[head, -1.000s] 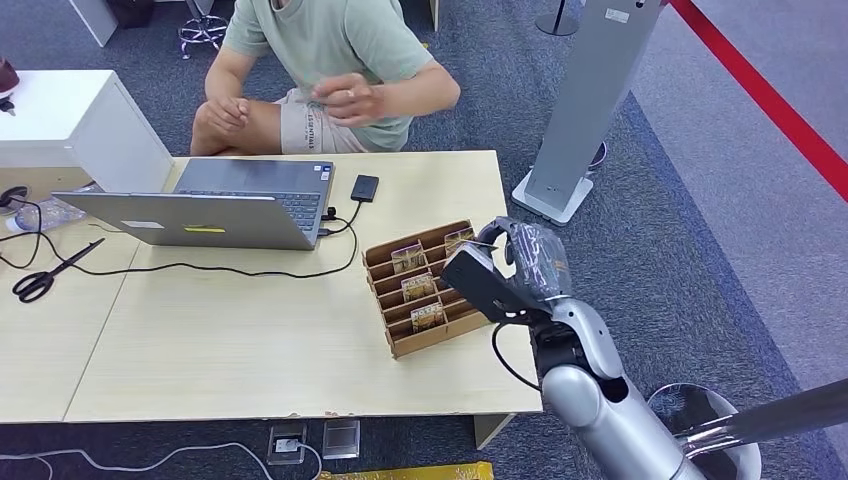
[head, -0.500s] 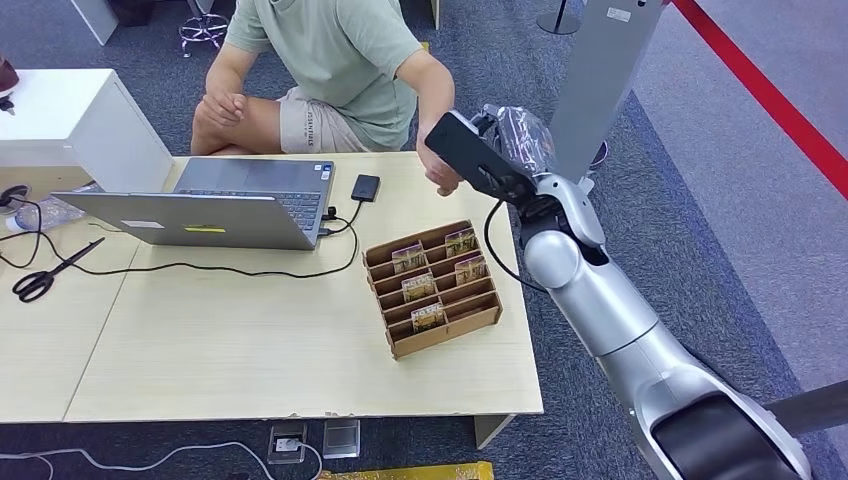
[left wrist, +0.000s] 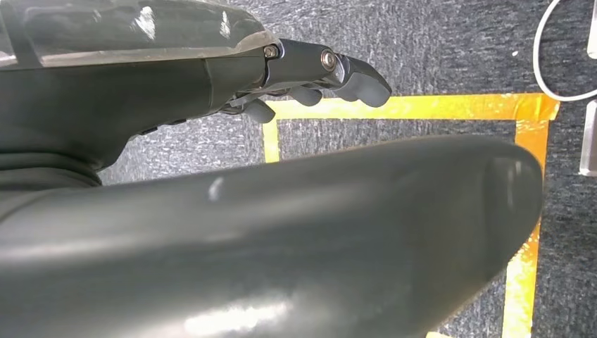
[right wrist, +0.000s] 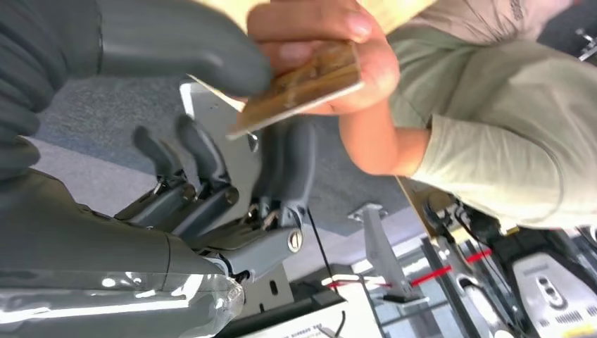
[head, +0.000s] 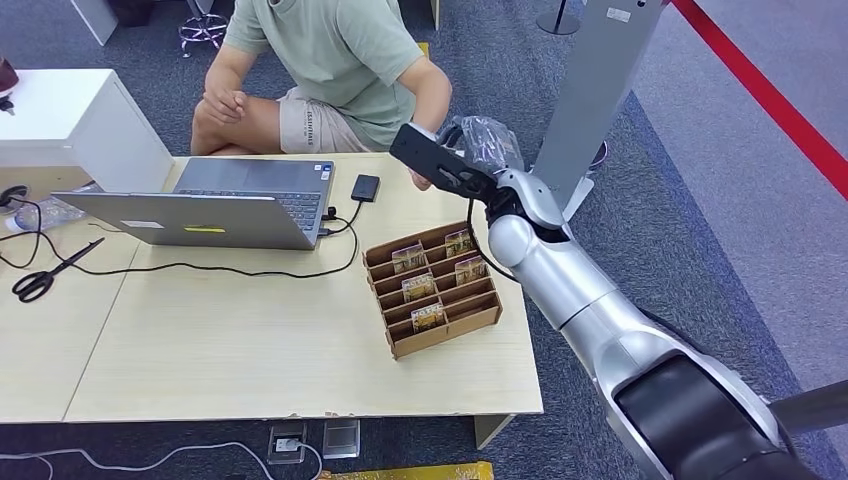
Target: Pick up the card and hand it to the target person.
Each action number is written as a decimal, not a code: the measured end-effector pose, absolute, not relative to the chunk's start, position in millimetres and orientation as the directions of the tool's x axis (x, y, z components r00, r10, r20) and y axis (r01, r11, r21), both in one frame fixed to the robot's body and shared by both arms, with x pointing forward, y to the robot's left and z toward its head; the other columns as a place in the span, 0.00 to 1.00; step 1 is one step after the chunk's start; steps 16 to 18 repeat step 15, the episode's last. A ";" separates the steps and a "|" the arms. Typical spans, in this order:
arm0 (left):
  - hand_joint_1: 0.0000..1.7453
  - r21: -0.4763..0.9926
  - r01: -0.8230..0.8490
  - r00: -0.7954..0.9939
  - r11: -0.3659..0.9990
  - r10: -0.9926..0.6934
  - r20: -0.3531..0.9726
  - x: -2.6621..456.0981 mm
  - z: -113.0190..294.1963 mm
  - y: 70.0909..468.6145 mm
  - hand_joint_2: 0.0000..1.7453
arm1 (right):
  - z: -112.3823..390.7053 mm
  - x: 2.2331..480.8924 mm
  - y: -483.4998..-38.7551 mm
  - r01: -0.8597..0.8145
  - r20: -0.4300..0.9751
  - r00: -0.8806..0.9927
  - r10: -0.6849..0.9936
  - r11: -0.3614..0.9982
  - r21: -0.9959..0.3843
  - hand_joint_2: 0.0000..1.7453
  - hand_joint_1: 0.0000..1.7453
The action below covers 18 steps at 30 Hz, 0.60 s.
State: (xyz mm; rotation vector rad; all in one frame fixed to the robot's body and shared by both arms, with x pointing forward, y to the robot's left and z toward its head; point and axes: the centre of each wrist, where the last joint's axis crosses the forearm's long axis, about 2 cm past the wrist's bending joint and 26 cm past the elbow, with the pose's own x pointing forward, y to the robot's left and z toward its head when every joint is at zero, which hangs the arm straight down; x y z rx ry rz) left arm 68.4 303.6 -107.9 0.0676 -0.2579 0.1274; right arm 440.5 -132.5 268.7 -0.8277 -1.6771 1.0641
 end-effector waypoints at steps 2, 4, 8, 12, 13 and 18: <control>0.00 0.051 -0.138 0.958 0.989 0.120 0.259 68.3 -107.9 304.4 0.00 | 265.6 440.5 -129.8 0.043 0.353 -0.320 0.879 0.386 -0.922 1.00 0.00; 0.00 0.053 -0.145 0.957 0.988 0.126 0.260 68.3 -107.9 305.4 0.00 | 264.5 440.5 -127.1 0.042 0.353 -0.322 0.879 0.386 -0.922 1.00 0.00; 0.00 0.054 -0.157 0.956 0.986 0.138 0.260 68.0 -107.9 307.0 0.00 | 266.0 440.6 -124.6 0.049 0.367 -0.326 0.871 0.403 -0.914 1.00 0.00; 0.00 0.053 -0.168 0.954 0.984 0.149 0.259 67.5 -107.9 308.3 0.00 | 269.9 439.2 -123.7 0.057 0.396 -0.329 0.857 0.437 -0.898 1.00 0.00; 0.00 0.053 -0.171 0.954 0.984 0.152 0.259 67.2 -107.9 308.6 0.00 | 271.6 438.4 -124.2 0.061 0.408 -0.330 0.851 0.451 -0.890 1.00 0.00; 0.00 0.052 -0.174 0.954 0.983 0.155 0.258 66.7 -108.0 308.9 0.00 | 274.1 436.9 -125.6 0.069 0.427 -0.331 0.842 0.473 -0.878 1.00 0.00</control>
